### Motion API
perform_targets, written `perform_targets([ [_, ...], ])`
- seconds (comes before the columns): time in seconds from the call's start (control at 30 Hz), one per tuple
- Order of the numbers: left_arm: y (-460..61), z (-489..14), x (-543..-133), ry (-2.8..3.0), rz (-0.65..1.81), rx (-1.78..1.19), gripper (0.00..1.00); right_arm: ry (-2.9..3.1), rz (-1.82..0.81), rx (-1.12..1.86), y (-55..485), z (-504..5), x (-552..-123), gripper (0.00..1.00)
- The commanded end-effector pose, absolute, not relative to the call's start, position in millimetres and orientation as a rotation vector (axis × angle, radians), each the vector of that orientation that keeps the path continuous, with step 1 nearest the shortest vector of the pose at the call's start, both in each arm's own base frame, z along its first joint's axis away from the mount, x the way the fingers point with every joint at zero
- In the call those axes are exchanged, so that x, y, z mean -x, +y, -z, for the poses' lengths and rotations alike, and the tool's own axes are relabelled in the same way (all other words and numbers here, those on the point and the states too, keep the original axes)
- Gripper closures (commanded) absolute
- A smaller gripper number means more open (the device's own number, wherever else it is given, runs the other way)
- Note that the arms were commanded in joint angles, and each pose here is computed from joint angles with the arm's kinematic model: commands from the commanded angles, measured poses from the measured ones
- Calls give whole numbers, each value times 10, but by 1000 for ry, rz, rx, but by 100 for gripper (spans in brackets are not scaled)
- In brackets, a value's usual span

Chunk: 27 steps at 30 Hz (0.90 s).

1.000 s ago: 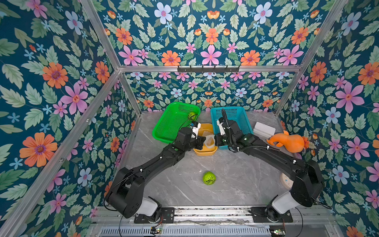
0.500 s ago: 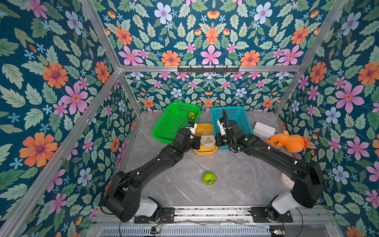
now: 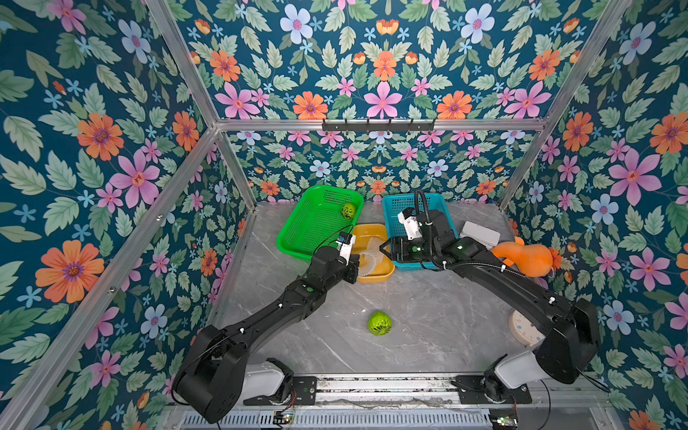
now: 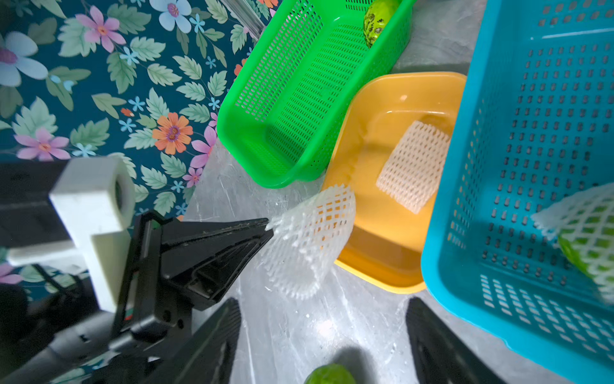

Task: Sleeve custard apples in foam nets
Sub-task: Open the foam net.

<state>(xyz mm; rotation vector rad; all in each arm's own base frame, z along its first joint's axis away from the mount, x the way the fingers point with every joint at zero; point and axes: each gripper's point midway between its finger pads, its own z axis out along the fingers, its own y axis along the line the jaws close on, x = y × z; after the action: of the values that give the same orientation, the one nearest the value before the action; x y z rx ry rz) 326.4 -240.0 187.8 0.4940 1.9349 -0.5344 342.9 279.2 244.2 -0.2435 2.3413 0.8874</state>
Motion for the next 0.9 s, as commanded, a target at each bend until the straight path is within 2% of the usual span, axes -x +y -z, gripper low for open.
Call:
perform_targets([
  [0.0,-2427,-2151,-3229,1747,473,-544,100,2398,-981,168,2788,-2433,-3344,13],
  [0.23,-2667,-2333,-2877,1575,404,-678,100,2492,-997,160,2872,-2330,-3404,13],
  [0.5,-2798,-2294,-2706,1562,404,-724,100,2653,-1100,155,2951,-2014,-3346,26],
  [0.7,-2853,-2228,-2708,1574,386,-742,100,2692,-1273,107,3091,-1917,-3244,27],
  [0.77,-2859,-2208,-2722,1583,373,-746,100,2696,-1308,111,3112,-1932,-3210,38],
  [0.8,-2854,-2199,-2730,1588,367,-744,100,2697,-1305,110,3103,-1925,-3201,46],
  [0.83,-2852,-2195,-2733,1589,363,-743,100,2698,-1296,103,3089,-1919,-3197,58],
  [0.87,-2847,-2190,-2734,1591,363,-742,100,2691,-1276,95,3065,-1929,-3211,76],
])
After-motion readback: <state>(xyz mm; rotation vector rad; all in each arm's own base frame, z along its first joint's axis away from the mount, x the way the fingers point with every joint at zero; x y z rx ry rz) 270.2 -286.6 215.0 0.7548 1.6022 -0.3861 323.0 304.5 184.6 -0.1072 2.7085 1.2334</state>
